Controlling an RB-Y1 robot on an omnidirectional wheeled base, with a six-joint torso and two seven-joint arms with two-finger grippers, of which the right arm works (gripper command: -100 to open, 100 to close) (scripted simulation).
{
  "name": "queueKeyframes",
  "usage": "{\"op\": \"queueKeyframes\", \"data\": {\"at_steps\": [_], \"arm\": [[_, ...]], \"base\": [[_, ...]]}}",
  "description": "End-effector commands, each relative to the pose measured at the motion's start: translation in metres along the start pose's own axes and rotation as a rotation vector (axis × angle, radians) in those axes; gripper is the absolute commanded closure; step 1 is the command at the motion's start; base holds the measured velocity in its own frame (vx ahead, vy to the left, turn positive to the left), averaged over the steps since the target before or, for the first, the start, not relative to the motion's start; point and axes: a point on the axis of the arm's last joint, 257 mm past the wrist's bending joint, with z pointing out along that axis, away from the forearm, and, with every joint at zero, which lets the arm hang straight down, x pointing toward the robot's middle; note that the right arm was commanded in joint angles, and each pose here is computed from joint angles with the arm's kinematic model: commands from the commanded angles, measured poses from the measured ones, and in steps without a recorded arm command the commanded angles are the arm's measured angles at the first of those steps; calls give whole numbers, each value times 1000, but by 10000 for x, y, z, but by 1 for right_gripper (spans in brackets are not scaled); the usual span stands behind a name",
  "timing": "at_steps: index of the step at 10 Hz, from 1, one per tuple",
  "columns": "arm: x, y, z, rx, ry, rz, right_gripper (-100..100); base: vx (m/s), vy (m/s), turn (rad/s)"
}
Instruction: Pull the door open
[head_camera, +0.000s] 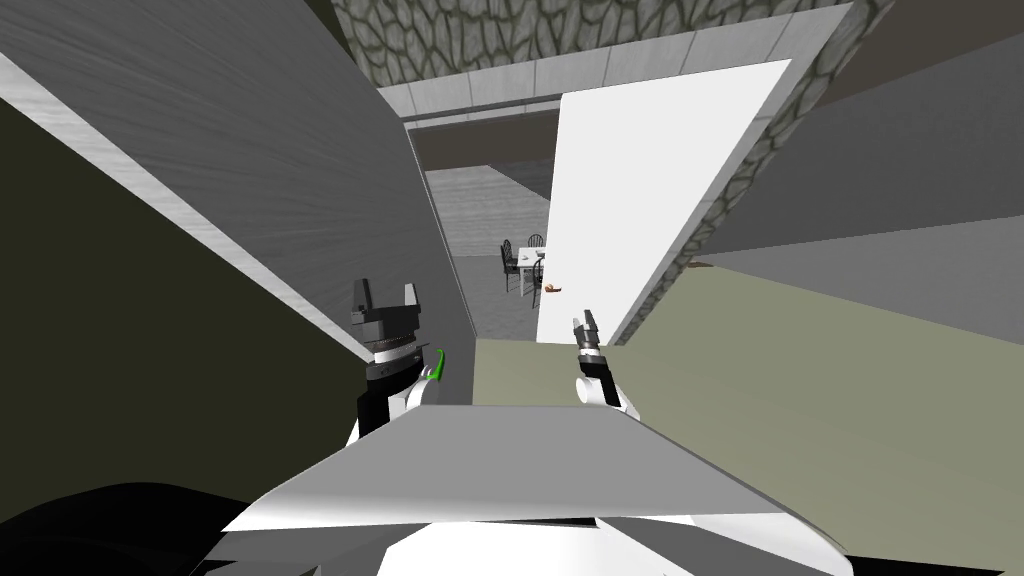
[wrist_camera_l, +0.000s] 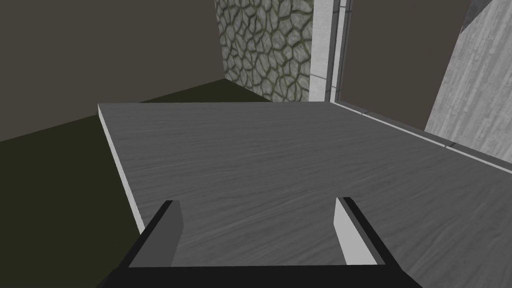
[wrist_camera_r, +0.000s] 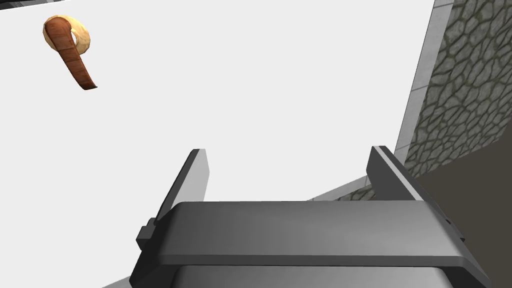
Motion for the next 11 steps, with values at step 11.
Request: {"op": "queueKeyframes", "data": {"at_steps": [11], "arm": [[-297,-820,-184,163,-32,-23,-100]], "base": [[90,-13,51]]}}
